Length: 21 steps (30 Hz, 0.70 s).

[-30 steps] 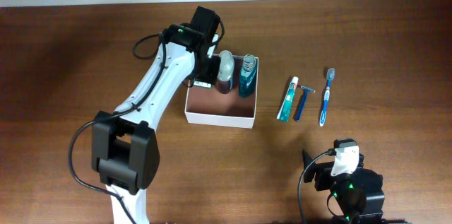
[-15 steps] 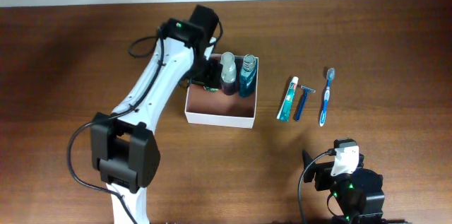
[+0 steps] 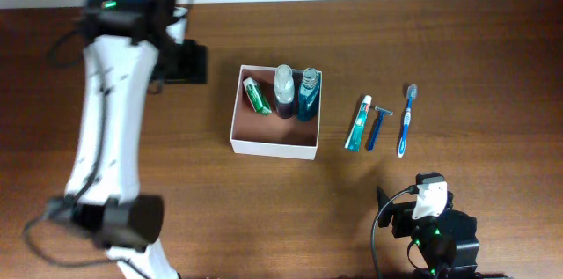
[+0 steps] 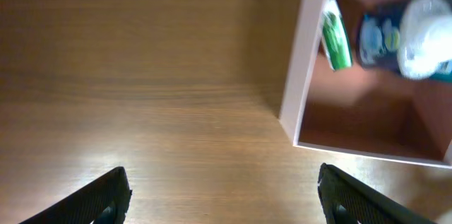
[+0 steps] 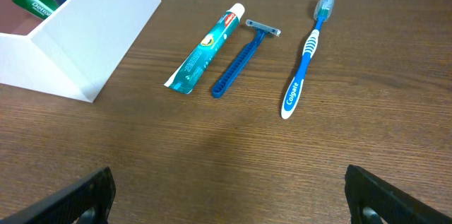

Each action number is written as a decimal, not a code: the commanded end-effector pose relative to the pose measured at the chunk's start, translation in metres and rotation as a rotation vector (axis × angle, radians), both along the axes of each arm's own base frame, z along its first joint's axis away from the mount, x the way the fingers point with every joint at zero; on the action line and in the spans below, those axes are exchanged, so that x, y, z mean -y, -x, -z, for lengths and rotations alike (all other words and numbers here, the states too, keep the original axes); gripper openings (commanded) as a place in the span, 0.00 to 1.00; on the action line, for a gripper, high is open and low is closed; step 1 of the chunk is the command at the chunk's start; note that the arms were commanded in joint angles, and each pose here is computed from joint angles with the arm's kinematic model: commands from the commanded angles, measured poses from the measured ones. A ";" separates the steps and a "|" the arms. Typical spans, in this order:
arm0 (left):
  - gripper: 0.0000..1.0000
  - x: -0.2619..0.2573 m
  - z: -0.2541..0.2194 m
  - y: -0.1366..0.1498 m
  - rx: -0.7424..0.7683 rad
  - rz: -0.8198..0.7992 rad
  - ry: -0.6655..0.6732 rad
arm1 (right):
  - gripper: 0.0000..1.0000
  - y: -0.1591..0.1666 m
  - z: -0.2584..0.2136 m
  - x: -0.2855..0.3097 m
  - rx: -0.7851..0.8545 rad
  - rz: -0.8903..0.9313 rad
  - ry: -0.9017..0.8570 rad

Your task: Pack container

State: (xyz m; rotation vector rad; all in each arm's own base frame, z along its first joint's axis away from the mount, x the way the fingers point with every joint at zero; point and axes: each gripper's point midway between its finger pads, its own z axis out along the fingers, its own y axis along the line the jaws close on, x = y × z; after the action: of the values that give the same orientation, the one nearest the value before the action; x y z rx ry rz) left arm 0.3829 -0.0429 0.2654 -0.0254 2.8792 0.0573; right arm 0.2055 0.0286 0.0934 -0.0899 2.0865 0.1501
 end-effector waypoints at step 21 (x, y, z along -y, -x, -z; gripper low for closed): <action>0.99 -0.052 -0.160 0.113 0.511 -0.122 0.003 | 0.99 0.006 -0.080 -0.070 0.105 -0.269 -0.481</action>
State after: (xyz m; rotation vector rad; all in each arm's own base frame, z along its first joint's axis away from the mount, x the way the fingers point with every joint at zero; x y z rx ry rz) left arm 0.2757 0.0056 0.4199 -0.1792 2.3880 0.0431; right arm 0.2005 0.0986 0.1472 -0.1073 1.9064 0.7601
